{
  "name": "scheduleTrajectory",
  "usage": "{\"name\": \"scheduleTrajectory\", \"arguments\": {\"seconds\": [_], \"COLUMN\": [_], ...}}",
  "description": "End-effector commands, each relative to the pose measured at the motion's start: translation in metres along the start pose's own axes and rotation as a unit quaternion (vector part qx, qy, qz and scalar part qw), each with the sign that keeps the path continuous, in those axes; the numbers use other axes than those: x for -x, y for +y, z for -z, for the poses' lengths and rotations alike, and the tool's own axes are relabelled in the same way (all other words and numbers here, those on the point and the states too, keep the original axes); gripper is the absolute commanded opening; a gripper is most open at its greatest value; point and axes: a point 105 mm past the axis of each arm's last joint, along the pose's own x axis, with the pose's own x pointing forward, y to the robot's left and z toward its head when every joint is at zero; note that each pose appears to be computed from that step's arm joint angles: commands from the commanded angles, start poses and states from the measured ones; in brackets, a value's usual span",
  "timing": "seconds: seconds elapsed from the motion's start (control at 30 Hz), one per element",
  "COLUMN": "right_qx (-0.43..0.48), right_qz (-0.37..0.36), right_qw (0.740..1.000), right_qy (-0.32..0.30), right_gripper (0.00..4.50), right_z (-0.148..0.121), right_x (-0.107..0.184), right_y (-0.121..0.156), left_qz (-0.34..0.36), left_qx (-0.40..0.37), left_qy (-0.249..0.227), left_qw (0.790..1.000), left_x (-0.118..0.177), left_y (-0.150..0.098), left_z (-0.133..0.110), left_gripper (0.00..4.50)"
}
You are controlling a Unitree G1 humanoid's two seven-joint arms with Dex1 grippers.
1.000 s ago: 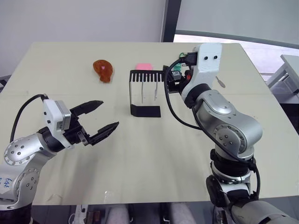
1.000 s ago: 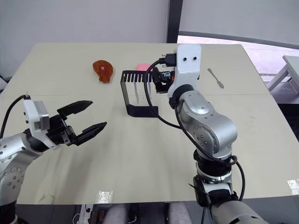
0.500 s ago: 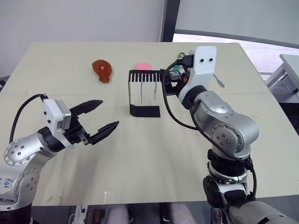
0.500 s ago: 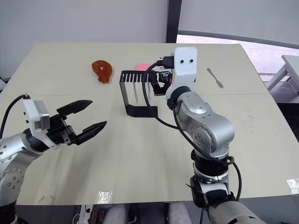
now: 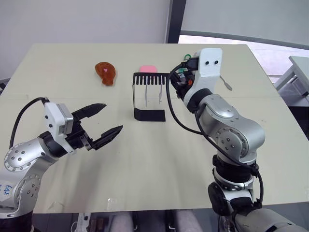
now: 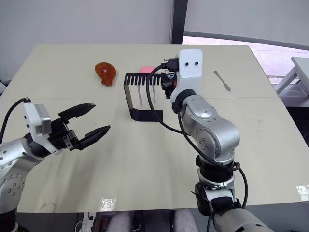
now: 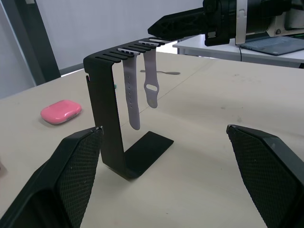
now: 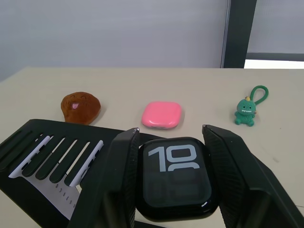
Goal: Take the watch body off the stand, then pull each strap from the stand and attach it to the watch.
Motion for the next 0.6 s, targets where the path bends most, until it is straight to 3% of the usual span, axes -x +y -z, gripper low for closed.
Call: {"name": "scheduleTrajectory", "arguments": {"seconds": [0.03, 0.37, 0.47, 0.6], "right_qx": [-0.004, 0.016, 0.059, 0.025], "right_qz": [-0.008, -0.035, -0.012, 0.068], "right_qw": [0.999, 0.989, 0.988, 0.992], "right_qy": [-0.034, -0.146, -0.146, -0.1], "right_gripper": [1.6, 1.6, 1.6, 1.6], "right_z": [-0.013, -0.056, -0.05, -0.018], "right_x": [0.004, 0.029, 0.056, 0.077], "right_y": [0.001, -0.017, -0.046, -0.082], "left_qz": [-0.004, 0.013, 0.064, 0.117], "left_qx": [-0.021, -0.027, -0.031, -0.035], "left_qy": [-0.008, -0.013, -0.013, -0.012], "left_qw": [1.0, 0.999, 0.997, 0.992], "left_x": [0.002, 0.0, -0.009, -0.017], "left_y": [0.0, 0.0, -0.01, -0.023], "left_z": [-0.01, -0.012, -0.012, -0.01], "left_gripper": [4.5, 4.5, 4.5, 4.5]}}
